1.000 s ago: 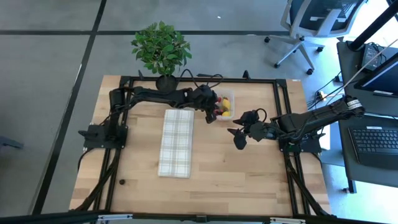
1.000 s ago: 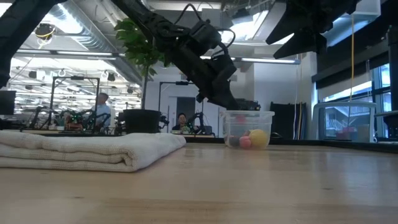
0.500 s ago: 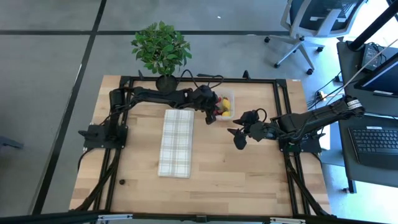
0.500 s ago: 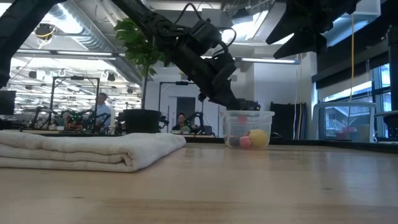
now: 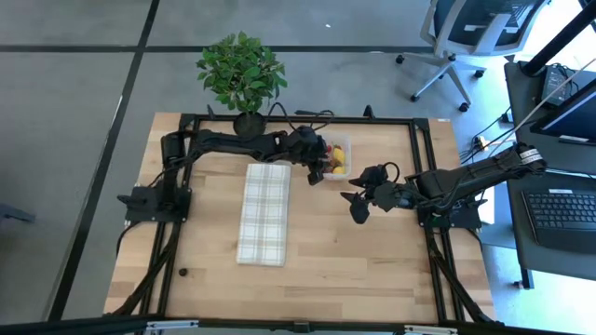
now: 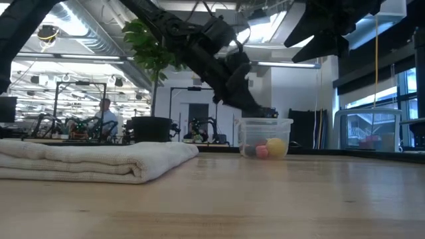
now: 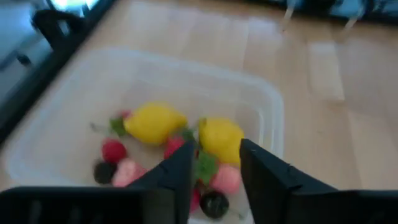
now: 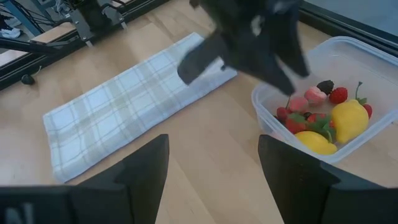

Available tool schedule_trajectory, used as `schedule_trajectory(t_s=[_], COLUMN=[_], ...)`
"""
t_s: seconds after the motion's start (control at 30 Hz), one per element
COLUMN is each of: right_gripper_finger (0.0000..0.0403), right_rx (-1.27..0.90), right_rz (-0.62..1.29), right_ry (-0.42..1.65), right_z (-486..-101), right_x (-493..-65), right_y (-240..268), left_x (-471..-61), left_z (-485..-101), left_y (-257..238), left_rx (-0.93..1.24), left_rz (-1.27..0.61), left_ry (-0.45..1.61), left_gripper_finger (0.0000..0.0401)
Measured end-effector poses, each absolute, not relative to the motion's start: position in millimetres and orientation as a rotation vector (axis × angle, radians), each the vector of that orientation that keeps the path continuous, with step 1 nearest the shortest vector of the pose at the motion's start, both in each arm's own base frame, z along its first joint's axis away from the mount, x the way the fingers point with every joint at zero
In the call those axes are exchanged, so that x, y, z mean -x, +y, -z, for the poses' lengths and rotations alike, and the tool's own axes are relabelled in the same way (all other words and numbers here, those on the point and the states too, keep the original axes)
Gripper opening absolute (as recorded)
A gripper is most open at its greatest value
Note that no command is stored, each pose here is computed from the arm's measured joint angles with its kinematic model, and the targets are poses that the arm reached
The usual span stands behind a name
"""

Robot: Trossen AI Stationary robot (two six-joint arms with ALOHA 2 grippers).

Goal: Pick and placing Produce into tupperware
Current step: Put the black cherry into the transparent bin

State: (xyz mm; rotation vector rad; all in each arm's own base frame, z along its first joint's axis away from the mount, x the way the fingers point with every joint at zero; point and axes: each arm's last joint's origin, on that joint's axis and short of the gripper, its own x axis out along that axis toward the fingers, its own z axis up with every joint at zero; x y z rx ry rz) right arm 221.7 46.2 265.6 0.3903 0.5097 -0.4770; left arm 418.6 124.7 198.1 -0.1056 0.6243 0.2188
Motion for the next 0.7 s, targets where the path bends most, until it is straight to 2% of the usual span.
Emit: schedule_trajectory(t_s=[0.1, 0.23, 0.4, 0.53, 0.7], right_gripper_finger=[0.0249, 0.0249, 0.0249, 0.0249, 0.0249], right_rx=[-0.396, -0.407, -0.42, -0.421, -0.417], right_rz=[0.465, 0.44, 0.413, 0.407, 0.407], right_ry=[0.516, 0.529, 0.541, 0.544, 0.545], right_z=[-265, -265, -265, -265, -265], right_x=[-222, -222, -222, -222, -222], right_y=[47, 48, 48, 49, 49], left_x=[-409, -384, -339, -295, -229], left_z=[-230, -294, -347, -366, -369], left_y=[122, 107, 71, 39, -2], left_rx=[0.047, -0.08, -0.124, -0.051, 0.067], left_rz=[-0.209, -0.172, -0.096, -0.029, 0.051], left_ry=[0.566, 0.445, 0.449, 0.582, 0.888], left_gripper_finger=[0.0146, 0.0174, 0.0194, 0.0198, 0.0194])
